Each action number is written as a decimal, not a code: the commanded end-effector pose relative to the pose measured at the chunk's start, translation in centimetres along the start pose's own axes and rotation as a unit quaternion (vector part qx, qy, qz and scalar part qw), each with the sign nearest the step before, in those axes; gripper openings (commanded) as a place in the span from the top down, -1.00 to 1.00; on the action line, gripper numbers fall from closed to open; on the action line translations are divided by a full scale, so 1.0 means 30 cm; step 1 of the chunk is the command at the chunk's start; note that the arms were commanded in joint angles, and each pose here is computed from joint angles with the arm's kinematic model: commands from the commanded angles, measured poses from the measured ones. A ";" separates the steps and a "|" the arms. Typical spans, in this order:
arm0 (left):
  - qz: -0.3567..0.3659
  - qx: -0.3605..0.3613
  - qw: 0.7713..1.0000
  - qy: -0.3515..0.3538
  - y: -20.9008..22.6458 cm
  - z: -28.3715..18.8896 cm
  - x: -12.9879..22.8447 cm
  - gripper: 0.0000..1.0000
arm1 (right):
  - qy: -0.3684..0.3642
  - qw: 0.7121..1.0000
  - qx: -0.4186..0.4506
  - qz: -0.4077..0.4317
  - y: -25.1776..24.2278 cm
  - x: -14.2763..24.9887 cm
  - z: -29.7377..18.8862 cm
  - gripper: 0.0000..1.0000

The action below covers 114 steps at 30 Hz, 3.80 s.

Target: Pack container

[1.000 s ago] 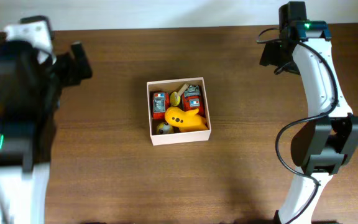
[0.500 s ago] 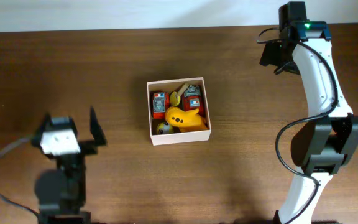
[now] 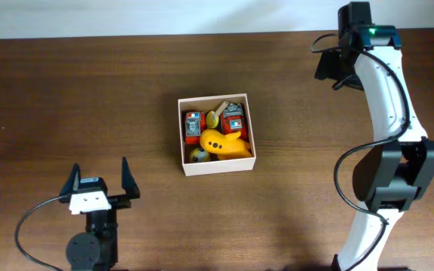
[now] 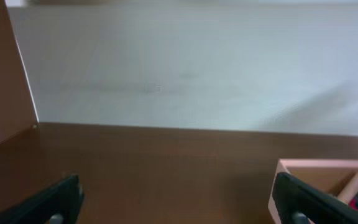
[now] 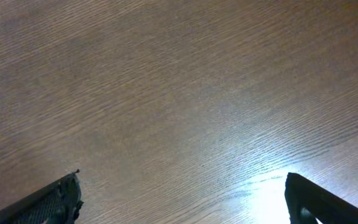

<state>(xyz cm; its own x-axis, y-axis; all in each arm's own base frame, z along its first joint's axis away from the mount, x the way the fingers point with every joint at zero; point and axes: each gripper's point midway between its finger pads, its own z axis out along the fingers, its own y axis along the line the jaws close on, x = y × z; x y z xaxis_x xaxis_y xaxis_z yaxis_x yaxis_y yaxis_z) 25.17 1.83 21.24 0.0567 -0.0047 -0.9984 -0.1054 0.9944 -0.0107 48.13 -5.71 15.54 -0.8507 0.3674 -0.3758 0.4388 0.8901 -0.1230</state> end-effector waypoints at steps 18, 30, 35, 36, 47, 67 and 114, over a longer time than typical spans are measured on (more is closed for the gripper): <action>0.003 0.029 0.996 0.079 -0.031 -0.031 0.203 -0.98 | 0.001 1.000 0.005 0.003 -0.009 -0.001 0.007 -0.98; 0.003 0.029 0.996 0.080 -0.031 -0.031 0.204 -0.99 | 0.001 1.000 0.005 0.003 -0.009 -0.001 0.007 -0.97; 0.003 0.029 0.996 0.080 -0.031 -0.031 0.204 -0.99 | 0.001 1.000 0.005 0.003 -0.009 -0.001 0.007 -0.98; 0.003 0.029 0.996 0.080 -0.031 -0.031 0.204 -0.99 | 0.001 1.000 0.005 0.003 -0.009 -0.001 0.007 -0.98; 0.003 0.029 0.996 0.080 -0.031 -0.031 0.204 -0.99 | -0.026 0.999 -0.024 -0.003 0.028 -0.004 -0.120 -0.97; 0.003 0.029 0.996 0.080 -0.031 -0.031 0.204 -0.99 | -0.318 0.934 -0.164 -0.018 -0.165 0.194 -0.812 -0.98; 0.003 0.029 0.996 0.080 -0.031 -0.031 0.204 -0.99 | -0.454 0.845 -0.281 -0.033 -0.157 0.779 -0.275 -0.97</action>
<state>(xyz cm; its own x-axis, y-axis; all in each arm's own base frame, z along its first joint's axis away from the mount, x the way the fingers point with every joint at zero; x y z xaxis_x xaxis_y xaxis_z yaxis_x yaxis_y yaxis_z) 24.70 1.04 15.14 -0.1071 -0.0083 -0.9942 -0.0604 0.9982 -0.0018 23.79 0.63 15.03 -0.1841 0.1849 -0.9654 -0.0075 0.9819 0.1895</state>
